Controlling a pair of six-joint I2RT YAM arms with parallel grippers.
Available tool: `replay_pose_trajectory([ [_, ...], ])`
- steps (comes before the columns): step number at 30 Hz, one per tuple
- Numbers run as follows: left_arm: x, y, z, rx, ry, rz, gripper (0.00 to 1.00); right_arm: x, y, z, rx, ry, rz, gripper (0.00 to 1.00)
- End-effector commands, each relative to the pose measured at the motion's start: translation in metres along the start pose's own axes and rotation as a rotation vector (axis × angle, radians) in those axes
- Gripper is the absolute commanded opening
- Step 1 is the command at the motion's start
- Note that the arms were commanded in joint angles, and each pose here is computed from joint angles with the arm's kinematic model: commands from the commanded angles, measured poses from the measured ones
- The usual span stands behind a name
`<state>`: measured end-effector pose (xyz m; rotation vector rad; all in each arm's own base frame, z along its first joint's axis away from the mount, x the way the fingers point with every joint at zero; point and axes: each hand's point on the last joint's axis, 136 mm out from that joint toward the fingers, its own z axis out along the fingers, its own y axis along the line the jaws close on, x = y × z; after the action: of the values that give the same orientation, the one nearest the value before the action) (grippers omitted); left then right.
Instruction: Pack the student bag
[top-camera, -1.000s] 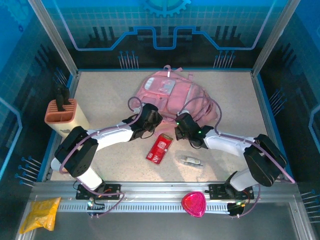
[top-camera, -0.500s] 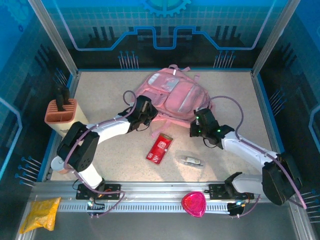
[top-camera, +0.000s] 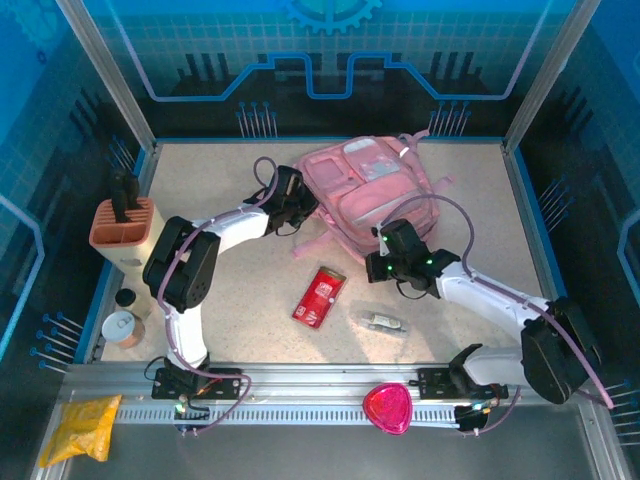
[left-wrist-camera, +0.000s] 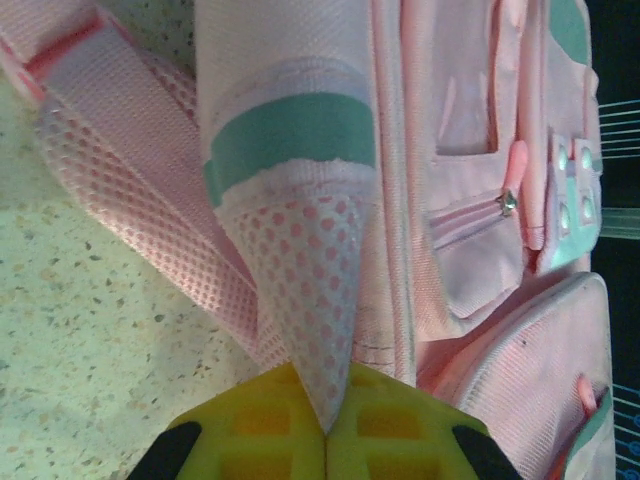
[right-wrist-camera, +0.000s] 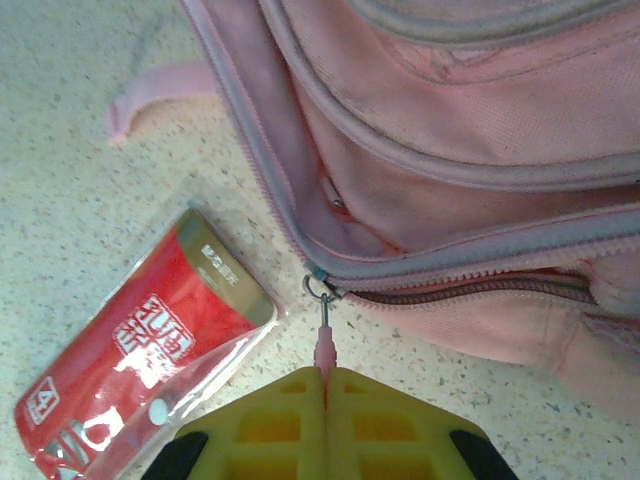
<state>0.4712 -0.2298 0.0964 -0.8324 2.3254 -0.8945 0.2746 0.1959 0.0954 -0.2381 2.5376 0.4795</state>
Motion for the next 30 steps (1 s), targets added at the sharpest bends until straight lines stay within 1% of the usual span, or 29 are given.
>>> replay_pose_trajectory([
  [1,-0.008,-0.012,-0.011,0.046,-0.023,0.028,0.06,0.010,-0.011,0.006,0.040,0.049,0.018,0.00],
  [3,-0.004,-0.008,-0.014,0.047,-0.016,0.009,0.06,0.008,-0.013,0.010,0.049,0.032,0.007,0.00],
  [4,-0.001,-0.008,-0.014,0.052,-0.006,0.003,0.08,0.007,-0.013,0.012,0.049,0.032,0.005,0.00],
  [6,0.004,-0.001,-0.016,0.034,0.012,-0.006,0.21,0.005,-0.013,0.013,0.051,0.037,-0.003,0.00],
  [8,0.010,0.009,-0.020,0.012,0.016,-0.018,0.29,0.005,-0.011,0.014,0.047,0.036,-0.005,0.00],
  [10,0.016,0.012,-0.029,0.014,0.005,-0.025,0.40,0.005,-0.012,0.014,0.045,0.033,-0.004,0.00],
  [12,0.030,0.020,-0.038,-0.013,0.011,-0.034,0.51,0.007,-0.012,0.015,0.046,0.036,-0.004,0.00],
  [14,0.046,0.026,-0.045,-0.024,0.016,-0.042,0.54,0.007,-0.012,0.015,0.045,0.036,-0.002,0.00],
  [16,0.068,0.028,-0.049,-0.019,0.012,-0.056,0.56,0.008,-0.012,0.016,0.042,0.040,-0.004,0.00],
  [20,0.110,0.019,-0.043,0.017,0.066,-0.094,0.58,0.008,-0.013,0.017,0.047,0.041,-0.006,0.00],
  [24,0.127,0.013,-0.033,0.014,0.061,-0.102,0.57,0.008,-0.013,0.018,0.046,0.038,-0.010,0.00],
  [27,0.137,0.008,-0.022,0.030,0.084,-0.115,0.53,0.007,-0.014,0.020,0.050,0.035,-0.009,0.00],
  [30,0.146,0.009,-0.011,0.047,0.098,-0.144,0.47,0.007,-0.015,0.023,0.056,0.036,-0.010,0.00],
])
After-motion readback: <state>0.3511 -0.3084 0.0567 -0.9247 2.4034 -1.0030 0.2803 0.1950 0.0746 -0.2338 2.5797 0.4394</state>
